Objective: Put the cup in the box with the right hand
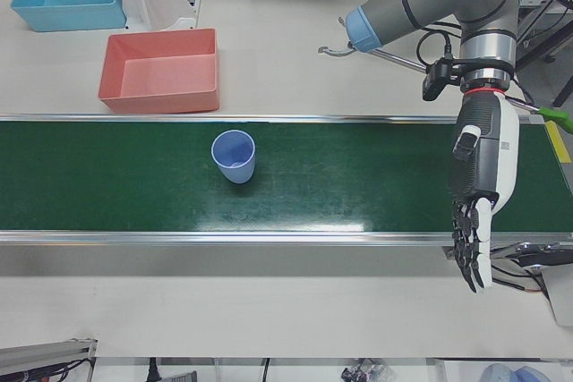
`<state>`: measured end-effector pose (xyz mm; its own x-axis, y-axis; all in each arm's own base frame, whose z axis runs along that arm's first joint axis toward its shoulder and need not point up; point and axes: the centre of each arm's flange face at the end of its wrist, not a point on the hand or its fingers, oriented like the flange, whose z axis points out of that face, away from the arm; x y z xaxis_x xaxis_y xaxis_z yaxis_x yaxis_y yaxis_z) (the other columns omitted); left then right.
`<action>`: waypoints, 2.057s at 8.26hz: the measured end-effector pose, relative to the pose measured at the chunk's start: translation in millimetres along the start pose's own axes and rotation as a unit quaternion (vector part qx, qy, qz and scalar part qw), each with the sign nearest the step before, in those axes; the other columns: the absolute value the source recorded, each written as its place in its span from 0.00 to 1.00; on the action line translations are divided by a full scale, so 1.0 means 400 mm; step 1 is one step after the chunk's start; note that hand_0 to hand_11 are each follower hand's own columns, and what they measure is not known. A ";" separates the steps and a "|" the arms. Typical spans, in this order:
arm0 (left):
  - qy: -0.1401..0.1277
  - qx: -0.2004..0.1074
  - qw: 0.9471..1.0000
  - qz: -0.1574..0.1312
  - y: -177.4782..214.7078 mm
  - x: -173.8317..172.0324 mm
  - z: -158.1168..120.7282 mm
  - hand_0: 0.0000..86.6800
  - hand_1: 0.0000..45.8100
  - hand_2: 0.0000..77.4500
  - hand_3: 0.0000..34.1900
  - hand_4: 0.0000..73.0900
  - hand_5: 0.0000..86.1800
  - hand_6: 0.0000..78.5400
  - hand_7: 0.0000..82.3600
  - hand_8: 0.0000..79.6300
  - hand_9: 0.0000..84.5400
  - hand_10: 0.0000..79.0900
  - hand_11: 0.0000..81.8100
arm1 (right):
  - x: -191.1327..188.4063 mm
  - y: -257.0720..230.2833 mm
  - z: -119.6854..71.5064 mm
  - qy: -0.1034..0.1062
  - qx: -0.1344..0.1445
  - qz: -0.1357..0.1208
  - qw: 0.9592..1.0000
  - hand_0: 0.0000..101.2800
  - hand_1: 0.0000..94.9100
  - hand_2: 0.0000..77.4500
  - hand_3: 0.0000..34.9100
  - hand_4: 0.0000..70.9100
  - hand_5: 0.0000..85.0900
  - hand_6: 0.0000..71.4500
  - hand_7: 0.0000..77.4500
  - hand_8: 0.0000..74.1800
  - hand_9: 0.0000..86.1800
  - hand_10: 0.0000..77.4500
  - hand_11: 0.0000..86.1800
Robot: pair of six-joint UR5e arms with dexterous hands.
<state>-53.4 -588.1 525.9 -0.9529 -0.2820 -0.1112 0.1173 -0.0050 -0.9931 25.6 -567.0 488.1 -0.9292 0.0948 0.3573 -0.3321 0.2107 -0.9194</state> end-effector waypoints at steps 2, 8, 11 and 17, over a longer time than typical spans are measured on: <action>0.000 0.000 1.000 0.000 0.000 0.000 0.000 0.00 0.01 0.01 0.00 0.00 0.00 0.00 0.00 0.00 0.00 0.00 0.00 | 0.000 0.000 -0.001 0.000 0.000 0.000 1.000 0.56 0.11 0.01 0.00 0.70 0.07 0.27 0.90 0.22 0.42 0.15 0.22; 0.000 0.000 1.000 0.000 0.000 0.001 0.000 0.00 0.01 0.01 0.00 0.00 0.00 0.00 0.00 0.00 0.01 0.00 0.00 | 0.001 0.001 -0.001 0.001 -0.001 0.000 1.000 0.56 0.11 0.01 0.00 0.70 0.07 0.27 0.90 0.21 0.42 0.15 0.22; 0.000 0.000 1.000 0.000 0.000 0.000 0.000 0.00 0.01 0.01 0.00 0.00 0.00 0.00 0.00 0.00 0.01 0.00 0.00 | 0.001 0.000 -0.002 0.002 -0.001 0.000 1.000 0.56 0.11 0.01 0.00 0.69 0.07 0.27 0.90 0.22 0.41 0.15 0.22; 0.000 0.000 1.000 0.000 -0.001 0.000 0.000 0.00 0.01 0.01 0.00 0.00 0.00 0.00 0.00 0.00 0.01 0.00 0.00 | 0.002 -0.002 -0.002 0.003 0.000 0.000 1.000 0.56 0.11 0.01 0.00 0.69 0.07 0.27 0.90 0.21 0.41 0.15 0.22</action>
<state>-53.6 -588.0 526.2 -0.9530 -0.2817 -0.1112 0.1174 -0.0051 -0.9931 25.2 -566.5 489.3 -0.9283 0.0998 0.3583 -0.3323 0.2100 -0.9195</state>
